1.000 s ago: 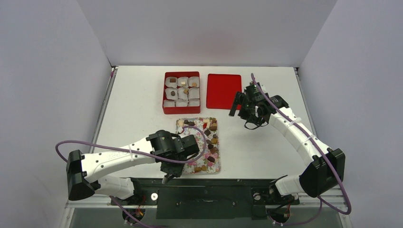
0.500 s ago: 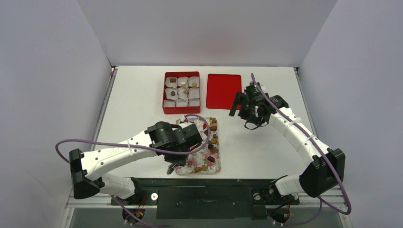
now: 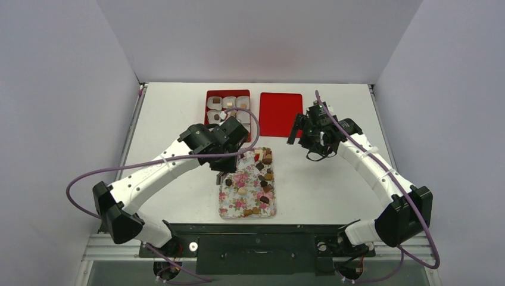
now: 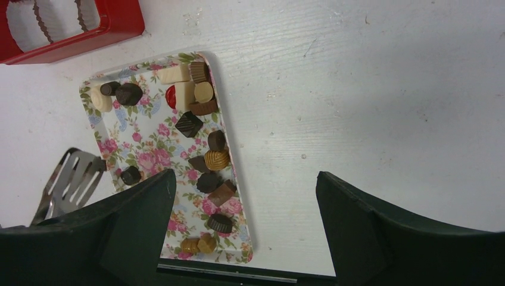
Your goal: Pack the chocolate
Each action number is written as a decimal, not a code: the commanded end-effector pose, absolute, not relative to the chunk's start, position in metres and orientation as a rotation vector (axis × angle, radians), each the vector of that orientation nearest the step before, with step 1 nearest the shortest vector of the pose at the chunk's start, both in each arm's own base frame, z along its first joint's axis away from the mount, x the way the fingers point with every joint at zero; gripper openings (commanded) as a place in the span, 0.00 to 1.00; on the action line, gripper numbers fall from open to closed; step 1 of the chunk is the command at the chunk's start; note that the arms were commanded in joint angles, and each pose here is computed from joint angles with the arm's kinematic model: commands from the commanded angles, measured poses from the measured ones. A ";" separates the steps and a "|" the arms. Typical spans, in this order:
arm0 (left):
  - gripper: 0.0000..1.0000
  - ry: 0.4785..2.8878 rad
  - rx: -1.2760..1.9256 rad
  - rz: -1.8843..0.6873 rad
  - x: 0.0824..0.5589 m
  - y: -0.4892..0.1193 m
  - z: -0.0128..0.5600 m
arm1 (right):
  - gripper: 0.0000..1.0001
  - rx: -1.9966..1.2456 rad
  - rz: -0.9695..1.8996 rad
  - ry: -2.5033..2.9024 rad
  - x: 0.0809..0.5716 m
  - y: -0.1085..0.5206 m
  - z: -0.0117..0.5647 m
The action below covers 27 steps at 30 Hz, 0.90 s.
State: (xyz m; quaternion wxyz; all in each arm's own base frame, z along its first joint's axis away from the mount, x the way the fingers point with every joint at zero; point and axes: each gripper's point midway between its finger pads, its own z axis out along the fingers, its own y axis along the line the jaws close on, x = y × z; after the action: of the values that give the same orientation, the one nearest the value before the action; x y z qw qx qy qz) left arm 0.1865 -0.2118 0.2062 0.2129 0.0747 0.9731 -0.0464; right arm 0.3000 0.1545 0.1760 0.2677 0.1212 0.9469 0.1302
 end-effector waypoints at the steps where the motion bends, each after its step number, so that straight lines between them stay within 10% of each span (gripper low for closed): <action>1: 0.23 2.558 0.167 -0.222 0.241 -0.232 0.229 | 0.83 0.328 0.362 2.502 0.312 0.153 0.194; 27: 0.23 2.422 -0.132 -0.249 0.436 -0.241 0.205 | 0.83 0.300 0.364 2.501 0.315 0.152 0.207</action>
State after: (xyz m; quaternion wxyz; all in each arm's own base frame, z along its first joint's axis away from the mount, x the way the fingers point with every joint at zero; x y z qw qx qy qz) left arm 0.4032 -0.2257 0.1793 0.2969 -0.0507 0.9516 -0.0612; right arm 0.3062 0.1503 0.1950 0.2797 0.1166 0.9438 0.1320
